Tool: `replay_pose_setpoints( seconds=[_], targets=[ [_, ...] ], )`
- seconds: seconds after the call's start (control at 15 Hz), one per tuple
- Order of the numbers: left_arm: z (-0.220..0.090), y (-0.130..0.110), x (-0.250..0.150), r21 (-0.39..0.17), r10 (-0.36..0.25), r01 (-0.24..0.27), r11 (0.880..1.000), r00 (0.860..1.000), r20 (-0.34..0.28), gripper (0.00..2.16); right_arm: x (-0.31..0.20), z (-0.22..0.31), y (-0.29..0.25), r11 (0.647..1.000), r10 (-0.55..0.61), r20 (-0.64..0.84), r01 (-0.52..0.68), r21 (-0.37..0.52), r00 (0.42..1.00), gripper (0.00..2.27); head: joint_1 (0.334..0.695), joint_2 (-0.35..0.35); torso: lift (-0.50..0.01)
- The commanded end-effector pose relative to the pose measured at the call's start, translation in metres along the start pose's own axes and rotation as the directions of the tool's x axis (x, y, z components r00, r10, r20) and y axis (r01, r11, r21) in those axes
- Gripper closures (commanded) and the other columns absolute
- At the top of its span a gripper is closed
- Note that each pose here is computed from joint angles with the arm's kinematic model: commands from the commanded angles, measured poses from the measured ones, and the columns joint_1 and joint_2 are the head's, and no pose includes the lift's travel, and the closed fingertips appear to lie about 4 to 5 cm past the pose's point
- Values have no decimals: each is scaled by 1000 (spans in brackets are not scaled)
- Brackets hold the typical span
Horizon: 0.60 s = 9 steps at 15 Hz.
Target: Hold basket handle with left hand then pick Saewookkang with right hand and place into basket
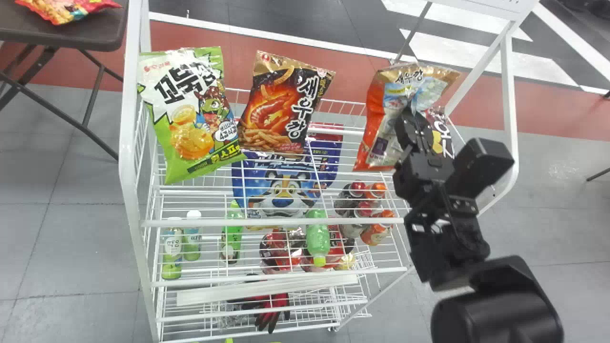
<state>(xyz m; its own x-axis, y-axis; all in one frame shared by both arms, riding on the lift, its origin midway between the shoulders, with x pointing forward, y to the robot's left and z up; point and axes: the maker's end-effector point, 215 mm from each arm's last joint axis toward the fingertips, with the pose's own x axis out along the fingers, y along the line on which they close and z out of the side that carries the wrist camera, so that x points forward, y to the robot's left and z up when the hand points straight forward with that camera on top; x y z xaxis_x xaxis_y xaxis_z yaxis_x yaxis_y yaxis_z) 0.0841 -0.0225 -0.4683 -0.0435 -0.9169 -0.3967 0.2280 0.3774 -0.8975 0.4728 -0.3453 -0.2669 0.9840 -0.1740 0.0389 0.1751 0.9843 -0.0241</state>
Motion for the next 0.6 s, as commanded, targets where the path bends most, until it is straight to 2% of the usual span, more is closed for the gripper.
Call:
replay_pose_setpoints(
  seconds=[0.0, 0.4, 0.53],
  targets=[
    [1, -2, -1, 8, 1, -1, 1000, 1000, 2, 1875, -28, -4, 12, 1000, 30, -42, -30, 4, 999, 2074, 695, -350, -19],
    [1, -5, -4, 15, 4, -4, 1000, 1000, 18, 1875, -92, -32, 66, 988, 153, -186, -152, 19, 971, 2074, 695, -350, -19],
    [3, -6, -4, 21, 4, -4, 1000, 1000, 25, 1875, -111, -49, 87, 979, 195, -225, -203, -14, 955, 2074, 695, -350, -19]
  ],
)
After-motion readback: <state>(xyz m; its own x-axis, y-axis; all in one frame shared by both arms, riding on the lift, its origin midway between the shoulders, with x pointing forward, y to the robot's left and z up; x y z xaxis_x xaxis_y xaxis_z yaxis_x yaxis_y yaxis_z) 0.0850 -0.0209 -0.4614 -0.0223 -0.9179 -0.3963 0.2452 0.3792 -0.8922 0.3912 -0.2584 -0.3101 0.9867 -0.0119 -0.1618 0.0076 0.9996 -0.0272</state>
